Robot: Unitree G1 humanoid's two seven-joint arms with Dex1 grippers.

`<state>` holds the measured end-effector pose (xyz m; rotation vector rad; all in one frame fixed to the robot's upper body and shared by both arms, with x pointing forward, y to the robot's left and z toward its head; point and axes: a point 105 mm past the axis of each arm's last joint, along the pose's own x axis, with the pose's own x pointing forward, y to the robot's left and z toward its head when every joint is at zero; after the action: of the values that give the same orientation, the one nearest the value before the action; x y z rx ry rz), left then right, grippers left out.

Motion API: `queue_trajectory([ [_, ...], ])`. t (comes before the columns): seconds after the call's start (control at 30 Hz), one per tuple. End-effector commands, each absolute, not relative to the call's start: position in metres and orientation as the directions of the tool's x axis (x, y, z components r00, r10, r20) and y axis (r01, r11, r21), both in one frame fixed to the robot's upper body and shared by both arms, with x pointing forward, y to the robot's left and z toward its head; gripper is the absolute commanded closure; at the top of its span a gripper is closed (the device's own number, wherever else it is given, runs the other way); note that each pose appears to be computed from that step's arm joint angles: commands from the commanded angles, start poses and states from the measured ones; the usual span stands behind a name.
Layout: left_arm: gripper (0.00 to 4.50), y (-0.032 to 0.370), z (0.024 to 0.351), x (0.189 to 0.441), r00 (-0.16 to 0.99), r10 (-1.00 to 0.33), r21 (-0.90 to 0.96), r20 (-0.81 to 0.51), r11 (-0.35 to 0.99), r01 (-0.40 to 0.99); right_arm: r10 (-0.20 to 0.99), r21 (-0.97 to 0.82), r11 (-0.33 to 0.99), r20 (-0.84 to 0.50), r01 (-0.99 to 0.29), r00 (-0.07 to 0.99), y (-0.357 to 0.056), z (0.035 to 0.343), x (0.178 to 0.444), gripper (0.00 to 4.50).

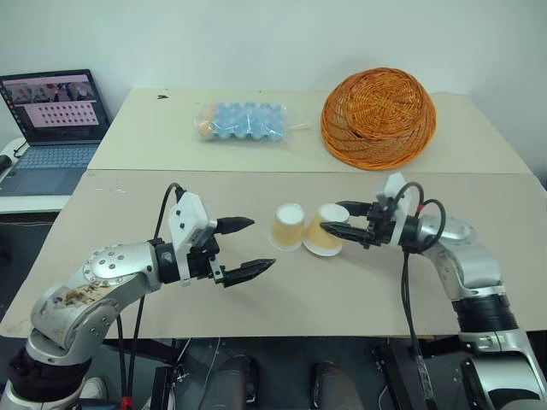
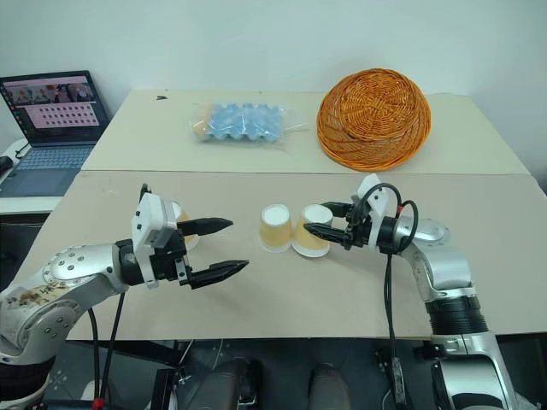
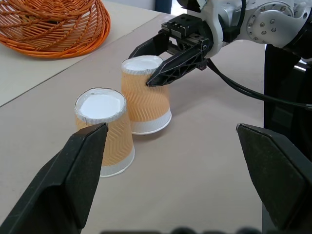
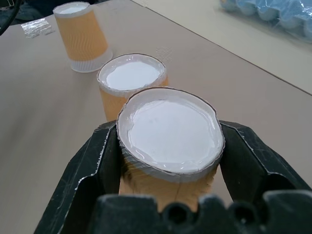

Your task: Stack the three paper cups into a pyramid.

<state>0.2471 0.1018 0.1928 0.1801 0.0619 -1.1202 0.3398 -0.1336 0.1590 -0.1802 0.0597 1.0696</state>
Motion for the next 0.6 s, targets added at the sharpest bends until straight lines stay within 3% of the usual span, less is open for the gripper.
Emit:
queue_trajectory([
  [0.03,0.00,0.1000,0.2029,0.2418,0.428,-0.896,0.148,-0.119,0.411,0.900,0.872,-0.187,0.455,-0.105,-0.871,0.478,-0.1323,0.1726,0.3417,1.87],
  [0.33,0.00,0.1006,0.2034,0.2425,0.428,-0.895,0.150,-0.121,0.410,0.900,0.858,-0.199,0.469,-0.128,-0.861,0.497,-0.1343,0.1658,0.3466,1.87],
  [0.4,0.00,0.1005,0.2035,0.2427,0.428,-0.896,0.150,-0.120,0.410,0.900,0.857,-0.191,0.472,-0.128,-0.861,0.498,-0.1344,0.1653,0.3473,0.89],
  [0.5,0.00,0.1007,0.2036,0.2430,0.428,-0.896,0.150,-0.120,0.410,0.900,0.852,-0.200,0.475,-0.137,-0.857,0.505,-0.1351,0.1642,0.3484,0.06],
  [0.6,0.00,0.1004,0.2032,0.2433,0.427,-0.896,0.149,-0.120,0.409,0.900,0.853,-0.213,0.470,-0.142,-0.857,0.503,-0.1363,0.1653,0.3473,0.06],
])
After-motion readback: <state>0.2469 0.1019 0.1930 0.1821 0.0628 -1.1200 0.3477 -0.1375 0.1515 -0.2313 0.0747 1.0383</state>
